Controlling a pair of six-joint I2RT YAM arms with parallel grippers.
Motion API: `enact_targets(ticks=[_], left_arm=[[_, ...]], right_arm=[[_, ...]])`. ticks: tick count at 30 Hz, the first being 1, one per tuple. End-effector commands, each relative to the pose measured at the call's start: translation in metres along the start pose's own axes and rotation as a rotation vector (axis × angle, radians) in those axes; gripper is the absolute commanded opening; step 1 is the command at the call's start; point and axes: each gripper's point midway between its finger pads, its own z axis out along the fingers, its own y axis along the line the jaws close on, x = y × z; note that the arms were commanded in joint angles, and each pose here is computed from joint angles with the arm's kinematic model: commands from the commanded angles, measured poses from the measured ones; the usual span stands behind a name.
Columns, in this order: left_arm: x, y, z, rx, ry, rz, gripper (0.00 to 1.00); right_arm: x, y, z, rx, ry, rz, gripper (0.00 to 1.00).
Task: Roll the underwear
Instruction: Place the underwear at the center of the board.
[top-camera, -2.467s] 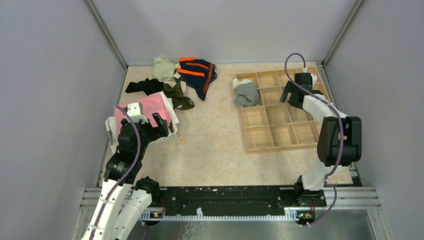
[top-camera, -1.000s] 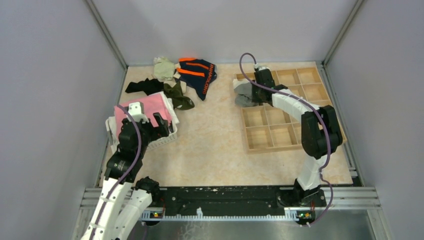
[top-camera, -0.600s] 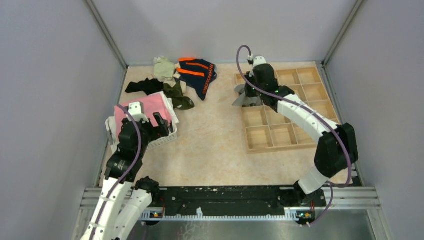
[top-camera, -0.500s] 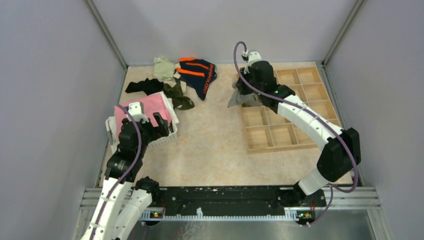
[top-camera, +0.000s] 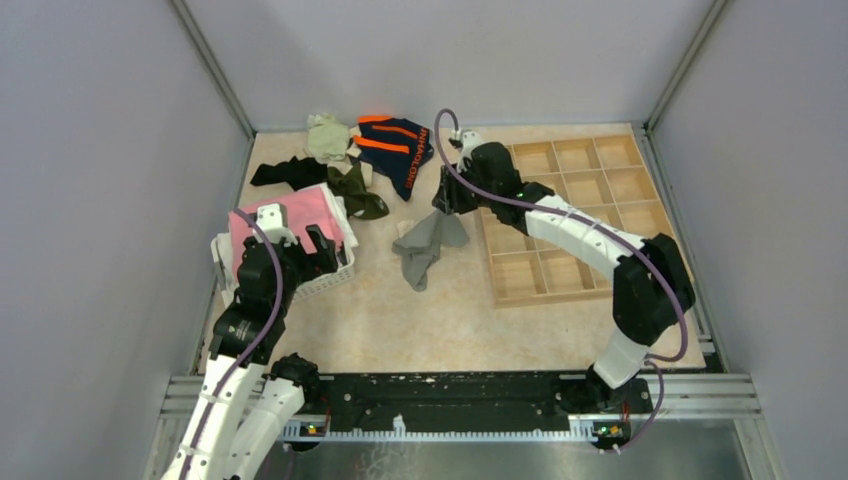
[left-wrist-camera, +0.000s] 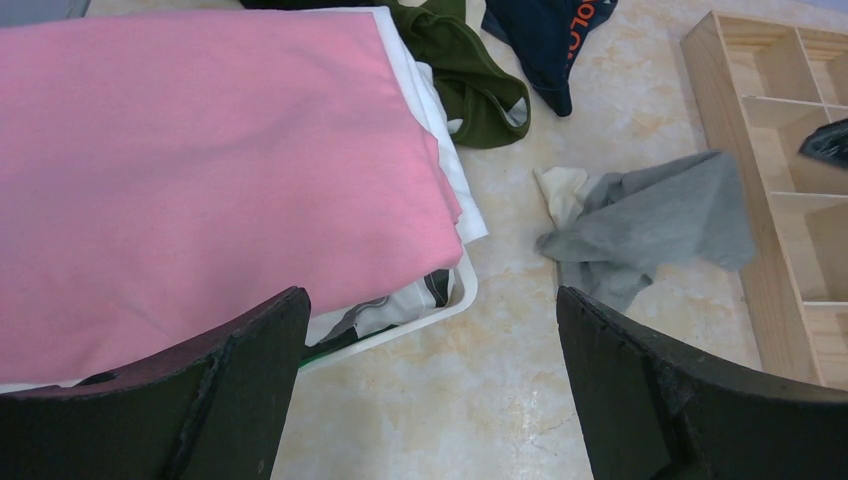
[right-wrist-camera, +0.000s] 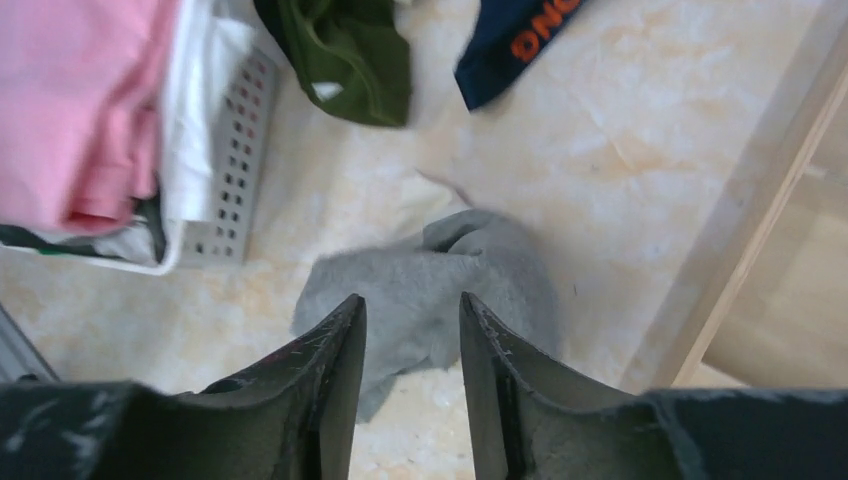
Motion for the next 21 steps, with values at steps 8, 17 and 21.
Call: enact_targets(ticks=[8,17,21], left_arm=[[-0.008,-0.001,0.003,0.001,-0.029,-0.004,0.99],[-0.008,-0.001,0.004,0.002,-0.027,-0.004,0.99],[-0.007,-0.002,0.004,0.003,-0.024,-0.002,0.99]], right_arm=[[0.064,-0.045,0.016,0.184,0.12,0.067,0.62],[0.117,-0.108,0.018,0.439,0.234,0.147,0.64],[0.134,-0.137,0.018,0.525,0.277,0.169,0.66]])
